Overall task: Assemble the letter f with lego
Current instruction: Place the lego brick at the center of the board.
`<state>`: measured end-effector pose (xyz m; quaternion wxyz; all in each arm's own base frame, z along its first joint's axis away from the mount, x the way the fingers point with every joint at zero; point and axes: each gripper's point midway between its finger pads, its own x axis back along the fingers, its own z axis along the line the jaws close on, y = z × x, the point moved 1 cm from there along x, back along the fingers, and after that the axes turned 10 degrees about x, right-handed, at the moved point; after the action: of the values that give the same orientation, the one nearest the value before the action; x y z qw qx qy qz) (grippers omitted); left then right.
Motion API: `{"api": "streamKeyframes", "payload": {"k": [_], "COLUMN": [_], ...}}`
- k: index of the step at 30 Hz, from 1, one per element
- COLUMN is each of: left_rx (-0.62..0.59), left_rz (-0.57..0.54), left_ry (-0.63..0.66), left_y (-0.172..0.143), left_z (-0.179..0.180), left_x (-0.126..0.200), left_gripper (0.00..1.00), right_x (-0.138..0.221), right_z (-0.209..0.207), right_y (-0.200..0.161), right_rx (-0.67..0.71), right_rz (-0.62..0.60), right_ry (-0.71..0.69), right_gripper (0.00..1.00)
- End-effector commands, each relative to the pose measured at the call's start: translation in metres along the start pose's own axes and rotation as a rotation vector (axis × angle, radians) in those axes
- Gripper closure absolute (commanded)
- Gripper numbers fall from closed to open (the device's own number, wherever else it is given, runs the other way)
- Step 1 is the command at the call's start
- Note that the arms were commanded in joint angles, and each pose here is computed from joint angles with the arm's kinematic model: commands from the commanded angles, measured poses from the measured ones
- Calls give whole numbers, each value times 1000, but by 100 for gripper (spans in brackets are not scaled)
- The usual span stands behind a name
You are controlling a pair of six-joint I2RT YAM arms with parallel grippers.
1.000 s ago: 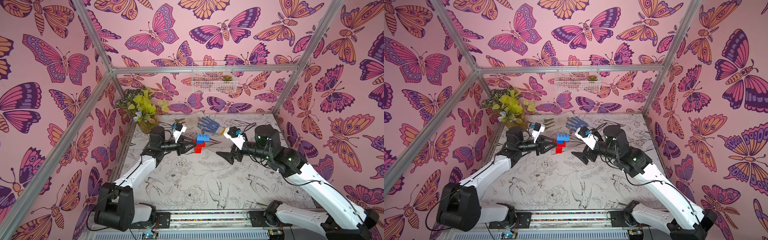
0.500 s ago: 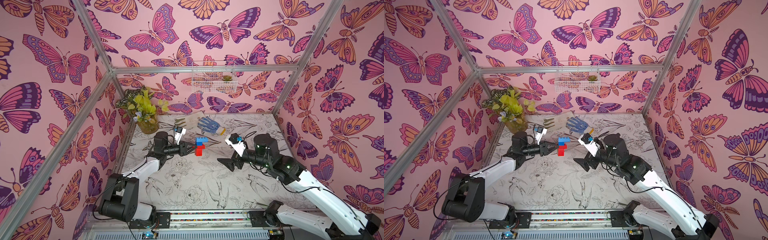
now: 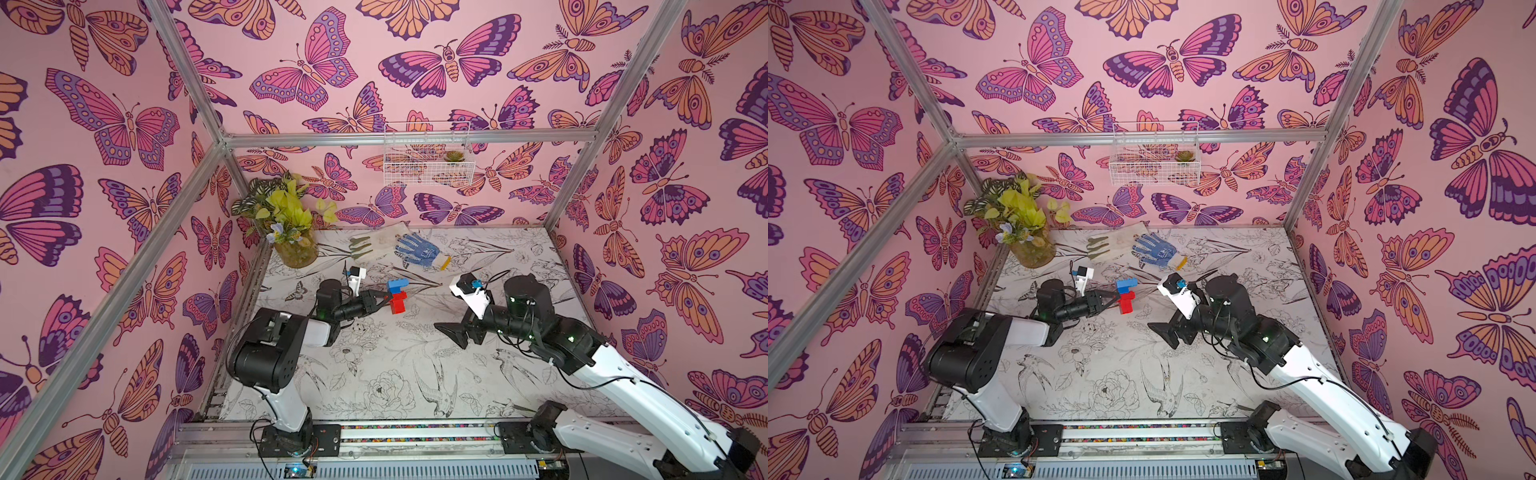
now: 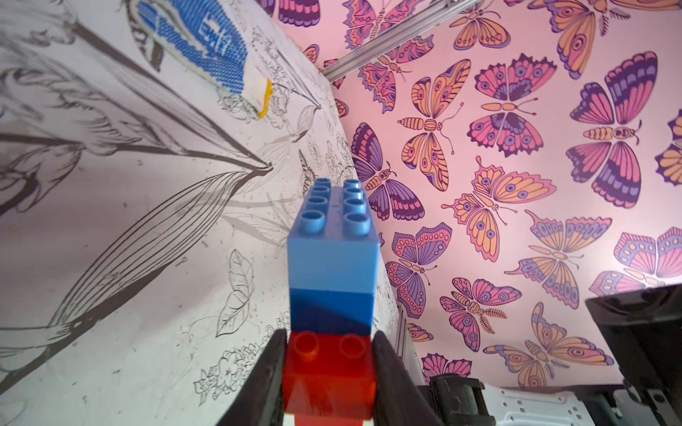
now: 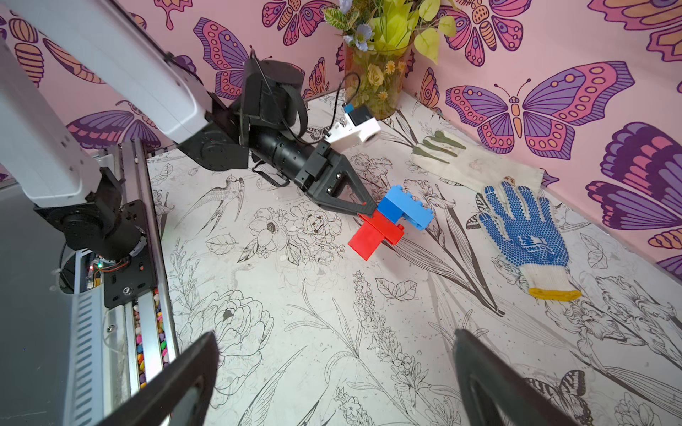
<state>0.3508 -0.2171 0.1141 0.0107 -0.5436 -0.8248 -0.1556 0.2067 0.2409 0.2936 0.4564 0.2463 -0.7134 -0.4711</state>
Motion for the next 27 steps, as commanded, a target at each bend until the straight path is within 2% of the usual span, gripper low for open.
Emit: {"api": "streamKeyframes", "payload": {"k": [1, 13, 27], "left_rx": [-4, 71, 116], "left_rz": [-37, 6, 20], "left_ry": [-71, 17, 42], "left_y": [6, 0, -5], "left_z": [-9, 20, 36], "left_x": [-2, -10, -16], "left_gripper": [84, 82, 79], "right_x": [6, -3, -5], "right_z": [2, 3, 5], "right_y": [3, -7, -12], "right_rx": [-7, -19, -20], "right_rz": [-13, 9, 21], "right_ry": [-1, 5, 14], "right_gripper": [1, 1, 1]}}
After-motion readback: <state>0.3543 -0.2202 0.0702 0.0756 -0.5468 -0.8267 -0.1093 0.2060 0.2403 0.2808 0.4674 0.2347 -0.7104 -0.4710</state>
